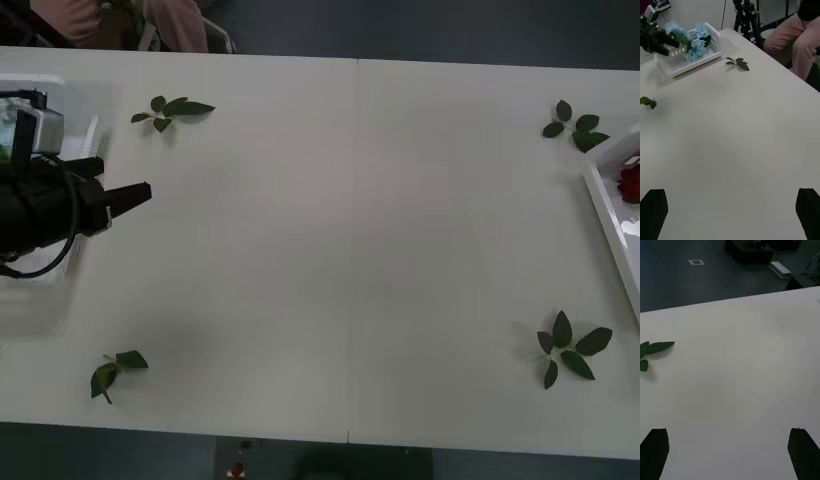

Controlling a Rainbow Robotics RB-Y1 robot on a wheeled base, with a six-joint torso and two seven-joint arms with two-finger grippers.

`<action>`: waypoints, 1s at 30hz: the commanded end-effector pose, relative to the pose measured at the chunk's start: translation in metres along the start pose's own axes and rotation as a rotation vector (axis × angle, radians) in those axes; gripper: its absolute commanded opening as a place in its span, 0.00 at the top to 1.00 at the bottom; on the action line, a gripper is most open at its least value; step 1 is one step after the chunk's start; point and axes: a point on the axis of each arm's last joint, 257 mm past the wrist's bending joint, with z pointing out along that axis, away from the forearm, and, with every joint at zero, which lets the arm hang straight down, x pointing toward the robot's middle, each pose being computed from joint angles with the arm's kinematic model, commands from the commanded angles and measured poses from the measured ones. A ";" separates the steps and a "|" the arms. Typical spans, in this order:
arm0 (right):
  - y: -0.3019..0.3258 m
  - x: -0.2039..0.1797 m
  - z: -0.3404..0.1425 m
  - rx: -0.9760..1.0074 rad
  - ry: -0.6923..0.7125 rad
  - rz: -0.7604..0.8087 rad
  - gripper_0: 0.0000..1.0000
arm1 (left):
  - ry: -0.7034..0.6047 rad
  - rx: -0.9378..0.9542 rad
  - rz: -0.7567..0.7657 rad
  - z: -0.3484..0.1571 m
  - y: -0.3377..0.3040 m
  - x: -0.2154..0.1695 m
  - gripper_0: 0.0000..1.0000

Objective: Put the red flowers into the right box and the blue flowers into the left box

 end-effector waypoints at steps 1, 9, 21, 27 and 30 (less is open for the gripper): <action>-0.002 -0.014 -0.008 0.012 0.006 -0.063 0.00 | -0.023 0.050 0.049 0.011 -0.020 -0.030 0.08; -0.002 -0.014 -0.008 0.012 0.006 -0.063 0.00 | 0.096 0.190 0.138 0.010 -0.070 -0.023 0.08; -0.002 -0.014 -0.008 0.012 0.006 -0.063 0.00 | 0.036 0.287 0.237 0.014 -0.127 -0.045 0.09; -0.002 -0.014 -0.008 0.012 0.006 -0.063 0.00 | -0.006 0.287 0.250 0.020 -0.135 -0.050 0.08; -0.002 -0.014 -0.008 0.012 0.006 -0.063 0.00 | -0.005 0.283 0.256 0.020 -0.134 -0.050 0.08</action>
